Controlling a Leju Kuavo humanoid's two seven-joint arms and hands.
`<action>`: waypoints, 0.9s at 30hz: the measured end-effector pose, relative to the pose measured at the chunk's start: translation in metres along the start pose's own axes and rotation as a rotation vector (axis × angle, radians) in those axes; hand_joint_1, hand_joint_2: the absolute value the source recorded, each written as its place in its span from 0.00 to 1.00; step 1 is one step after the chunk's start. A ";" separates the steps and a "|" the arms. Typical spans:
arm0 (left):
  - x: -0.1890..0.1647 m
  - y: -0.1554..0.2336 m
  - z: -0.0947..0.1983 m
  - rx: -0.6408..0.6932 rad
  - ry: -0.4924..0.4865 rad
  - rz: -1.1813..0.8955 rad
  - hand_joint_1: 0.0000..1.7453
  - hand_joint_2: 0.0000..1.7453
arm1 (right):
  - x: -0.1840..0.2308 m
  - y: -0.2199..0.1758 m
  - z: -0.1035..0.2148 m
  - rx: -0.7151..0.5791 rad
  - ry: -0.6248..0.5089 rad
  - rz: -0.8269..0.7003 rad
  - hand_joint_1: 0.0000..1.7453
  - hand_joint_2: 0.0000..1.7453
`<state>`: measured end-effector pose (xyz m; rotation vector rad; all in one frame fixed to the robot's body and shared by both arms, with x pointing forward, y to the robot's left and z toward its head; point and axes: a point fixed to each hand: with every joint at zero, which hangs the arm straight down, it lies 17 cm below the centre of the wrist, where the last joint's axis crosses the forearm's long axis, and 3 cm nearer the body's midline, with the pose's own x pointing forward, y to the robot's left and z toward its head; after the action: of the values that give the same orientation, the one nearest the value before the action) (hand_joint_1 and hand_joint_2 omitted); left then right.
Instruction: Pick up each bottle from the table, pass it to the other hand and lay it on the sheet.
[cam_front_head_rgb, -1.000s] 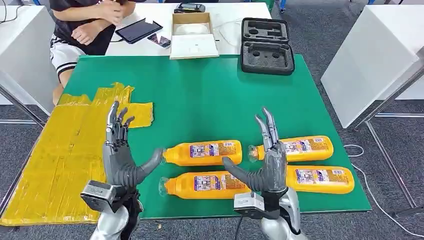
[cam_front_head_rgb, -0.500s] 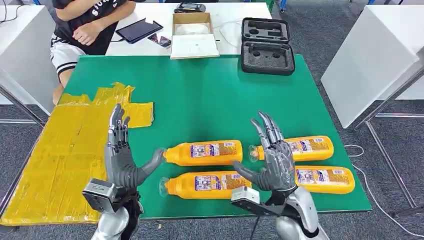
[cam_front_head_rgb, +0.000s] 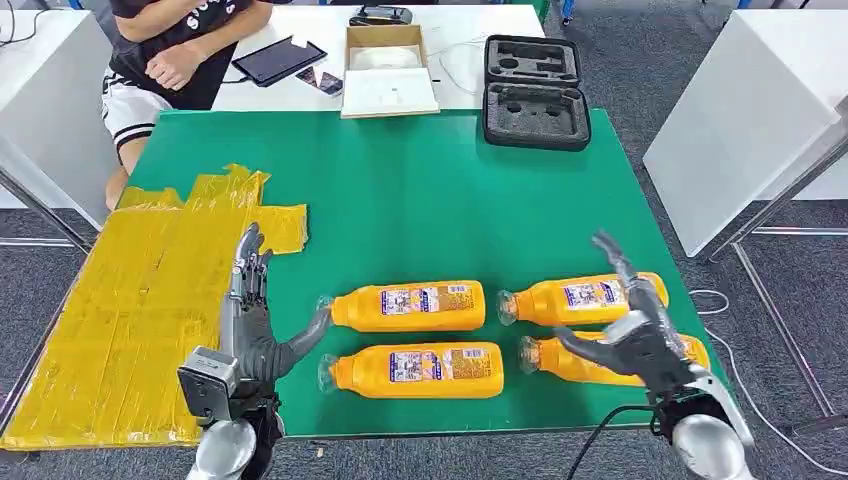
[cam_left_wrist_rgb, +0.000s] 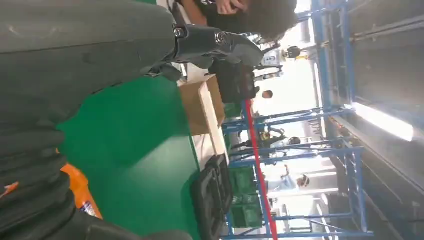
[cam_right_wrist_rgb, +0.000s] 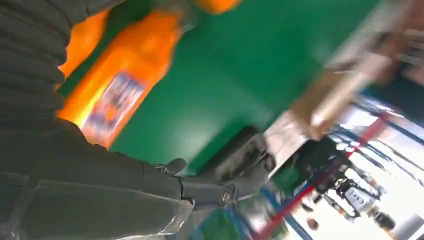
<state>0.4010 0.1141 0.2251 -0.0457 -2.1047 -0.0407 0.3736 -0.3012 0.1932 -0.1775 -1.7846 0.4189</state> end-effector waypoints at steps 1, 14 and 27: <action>-0.001 0.000 0.000 -0.001 0.003 -0.001 0.00 1.00 | 0.001 -0.006 0.002 -0.014 -0.003 -0.065 0.00 1.00; -0.018 0.003 0.005 0.003 0.055 -0.023 0.00 1.00 | -0.050 -0.023 0.025 -0.041 0.190 0.196 0.00 1.00; -0.034 0.002 0.008 -0.004 0.112 -0.024 0.00 1.00 | -0.071 -0.037 0.044 -0.023 0.317 0.752 0.00 1.00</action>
<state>0.4114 0.1160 0.1919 -0.0208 -1.9936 -0.0606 0.3533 -0.3676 0.1336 -0.8951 -1.3611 0.8482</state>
